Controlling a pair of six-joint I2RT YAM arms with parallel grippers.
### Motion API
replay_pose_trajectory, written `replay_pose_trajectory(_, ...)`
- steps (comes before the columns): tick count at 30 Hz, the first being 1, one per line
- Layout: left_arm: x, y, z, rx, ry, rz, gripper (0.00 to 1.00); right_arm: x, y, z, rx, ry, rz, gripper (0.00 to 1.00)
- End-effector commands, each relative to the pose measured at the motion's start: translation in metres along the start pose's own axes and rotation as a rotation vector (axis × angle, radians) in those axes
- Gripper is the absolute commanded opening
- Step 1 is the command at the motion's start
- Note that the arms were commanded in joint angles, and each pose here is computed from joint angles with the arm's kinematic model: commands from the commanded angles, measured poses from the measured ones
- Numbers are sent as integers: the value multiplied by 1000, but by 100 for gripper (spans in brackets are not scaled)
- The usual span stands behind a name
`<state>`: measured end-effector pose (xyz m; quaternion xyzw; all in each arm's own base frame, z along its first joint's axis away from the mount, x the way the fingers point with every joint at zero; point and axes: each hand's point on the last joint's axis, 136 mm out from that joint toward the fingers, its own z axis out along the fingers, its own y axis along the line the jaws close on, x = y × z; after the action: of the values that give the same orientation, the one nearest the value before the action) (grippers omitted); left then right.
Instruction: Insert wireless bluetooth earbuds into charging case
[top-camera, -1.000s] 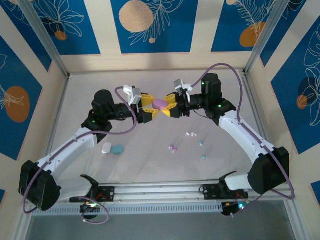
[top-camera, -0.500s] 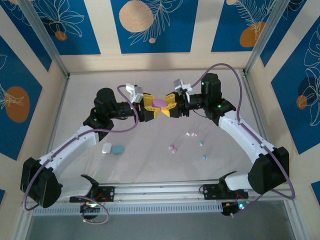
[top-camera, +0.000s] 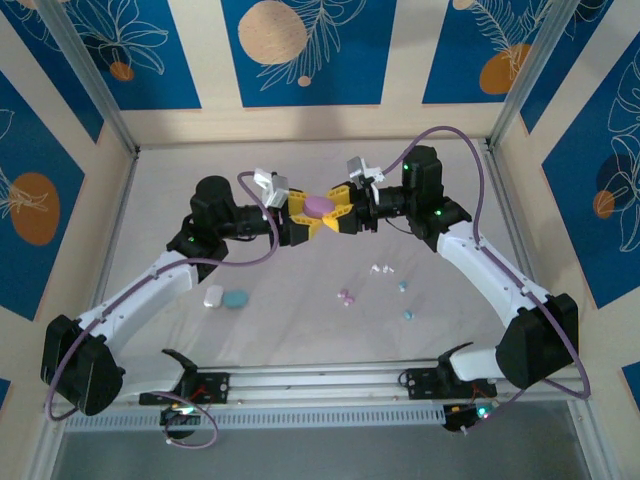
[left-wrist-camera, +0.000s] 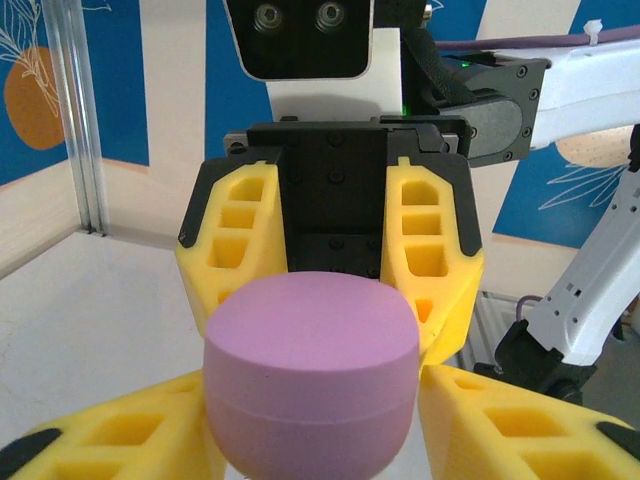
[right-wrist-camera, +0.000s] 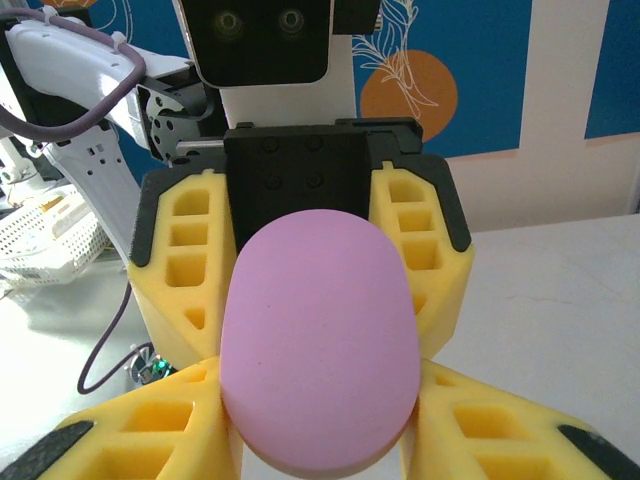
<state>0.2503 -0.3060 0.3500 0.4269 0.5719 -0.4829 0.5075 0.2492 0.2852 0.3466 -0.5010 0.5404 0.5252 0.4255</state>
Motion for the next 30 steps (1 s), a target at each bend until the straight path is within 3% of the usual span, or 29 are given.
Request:
replay_pose_trajectory(1,-19,-12,1,40,-33,51,48,-11,8,-1,-7,-10,-34,38)
replay_pose_trajectory(13,-22,-13,-2,24,-54,72,49,-4,7,-4,4,4,-29,39)
replay_pose_trajectory(20,-22,-12,-5,5,-56,85,59,-6,8,-6,4,0,-37,38)
replay_pose_trajectory(22,-21,-12,-4,4,-51,85,58,-7,8,-6,5,-1,-36,38)
replay_pose_trajectory(26,-17,-12,-2,18,-27,69,46,-9,10,-7,-2,-9,-35,38)
replay_pose_trajectory(30,-17,-12,-1,31,-26,61,45,-9,10,-7,1,-14,-34,38)
